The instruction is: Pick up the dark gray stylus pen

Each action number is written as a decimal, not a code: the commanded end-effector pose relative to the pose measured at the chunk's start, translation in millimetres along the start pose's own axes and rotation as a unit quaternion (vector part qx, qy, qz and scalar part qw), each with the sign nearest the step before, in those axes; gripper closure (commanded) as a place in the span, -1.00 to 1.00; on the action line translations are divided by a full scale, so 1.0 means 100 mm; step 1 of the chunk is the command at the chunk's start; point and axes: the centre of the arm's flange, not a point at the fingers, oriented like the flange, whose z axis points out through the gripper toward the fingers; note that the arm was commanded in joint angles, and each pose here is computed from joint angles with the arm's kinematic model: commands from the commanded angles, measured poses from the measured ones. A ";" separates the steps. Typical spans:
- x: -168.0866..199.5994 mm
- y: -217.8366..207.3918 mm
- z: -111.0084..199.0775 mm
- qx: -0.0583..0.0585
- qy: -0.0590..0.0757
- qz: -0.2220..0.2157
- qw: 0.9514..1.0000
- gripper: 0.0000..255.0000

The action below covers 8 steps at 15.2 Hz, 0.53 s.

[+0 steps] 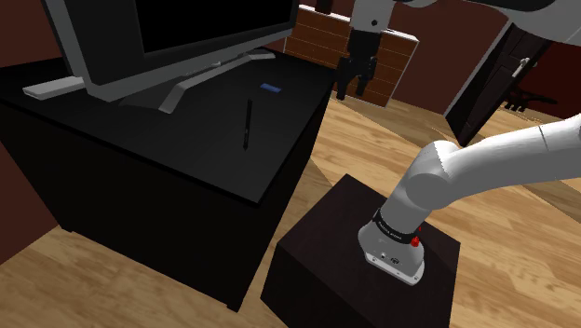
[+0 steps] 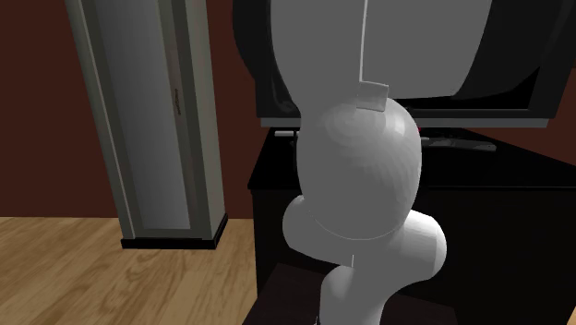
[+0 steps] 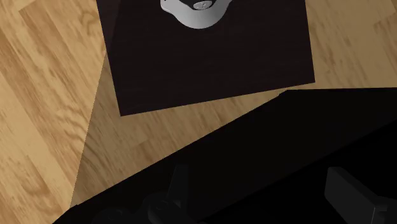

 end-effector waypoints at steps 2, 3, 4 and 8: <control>0.02 -0.13 0.00 0.000 0.003 0.003 1.000 -1.00; 0.05 -0.26 0.00 0.000 0.005 0.005 1.000 -1.00; 0.07 -0.38 -0.01 0.000 0.008 0.008 1.000 -1.00; 0.18 -0.89 -0.02 0.000 0.019 0.019 1.000 -1.00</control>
